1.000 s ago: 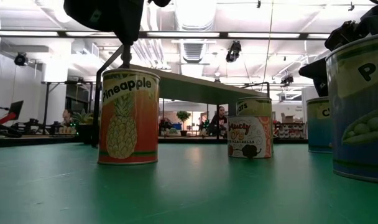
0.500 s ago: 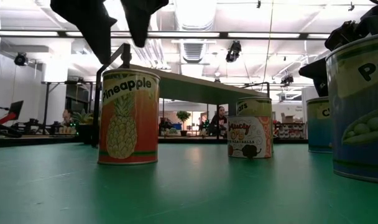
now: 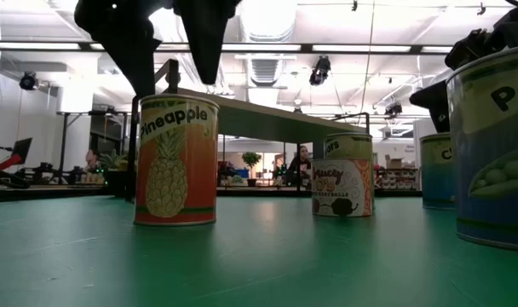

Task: Pick and place cans onto a shelf
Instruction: Put the orange and yellow can on the shelf

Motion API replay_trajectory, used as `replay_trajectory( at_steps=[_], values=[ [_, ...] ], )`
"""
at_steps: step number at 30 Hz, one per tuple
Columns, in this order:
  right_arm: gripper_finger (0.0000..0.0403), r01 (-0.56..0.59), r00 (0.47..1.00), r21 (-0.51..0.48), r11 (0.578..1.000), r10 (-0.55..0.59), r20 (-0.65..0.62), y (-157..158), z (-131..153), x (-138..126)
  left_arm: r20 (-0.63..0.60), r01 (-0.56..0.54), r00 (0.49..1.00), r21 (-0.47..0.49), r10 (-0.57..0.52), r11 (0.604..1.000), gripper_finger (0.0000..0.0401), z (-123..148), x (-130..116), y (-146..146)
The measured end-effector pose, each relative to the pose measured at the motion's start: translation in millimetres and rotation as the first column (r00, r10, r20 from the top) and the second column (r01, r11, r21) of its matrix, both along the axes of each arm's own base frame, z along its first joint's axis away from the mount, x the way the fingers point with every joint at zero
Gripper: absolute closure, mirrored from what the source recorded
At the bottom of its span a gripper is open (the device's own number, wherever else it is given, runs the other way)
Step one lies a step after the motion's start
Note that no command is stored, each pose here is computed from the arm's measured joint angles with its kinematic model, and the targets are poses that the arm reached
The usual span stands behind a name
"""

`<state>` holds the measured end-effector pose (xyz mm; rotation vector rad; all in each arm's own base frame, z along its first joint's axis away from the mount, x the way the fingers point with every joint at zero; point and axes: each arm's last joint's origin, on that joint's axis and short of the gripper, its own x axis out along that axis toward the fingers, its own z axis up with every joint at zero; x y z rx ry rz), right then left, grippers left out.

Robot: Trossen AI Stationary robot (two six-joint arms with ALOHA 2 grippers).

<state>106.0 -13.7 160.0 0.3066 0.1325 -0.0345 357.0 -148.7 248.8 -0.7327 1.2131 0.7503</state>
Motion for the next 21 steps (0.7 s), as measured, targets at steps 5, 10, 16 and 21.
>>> replay_trajectory(
  at_steps=[5,10,16,21],
  values=[
    [0.0390,0.000,1.000,0.001,1.000,0.000,-0.004,0.0,-0.4,0.0,-0.018,0.001,1.000,0.011,0.000,1.000,0.0036,-7.3,2.5,-1.0],
    [0.0390,0.000,1.000,0.001,1.000,0.000,-0.004,0.0,-0.4,-0.1,-0.010,-0.002,1.000,0.053,0.003,0.999,0.0036,-10.6,4.2,-0.5],
    [0.0390,0.000,1.000,0.001,1.000,0.000,-0.006,0.0,-0.6,-0.1,-0.019,-0.001,1.000,0.064,0.002,0.998,0.0039,-15.7,6.1,-1.1],
    [0.0390,0.000,1.000,0.001,1.000,0.000,-0.007,0.0,-0.6,-0.1,-0.027,0.001,1.000,0.068,0.001,0.998,0.0058,-20.9,8.2,-1.9]
  ],
)
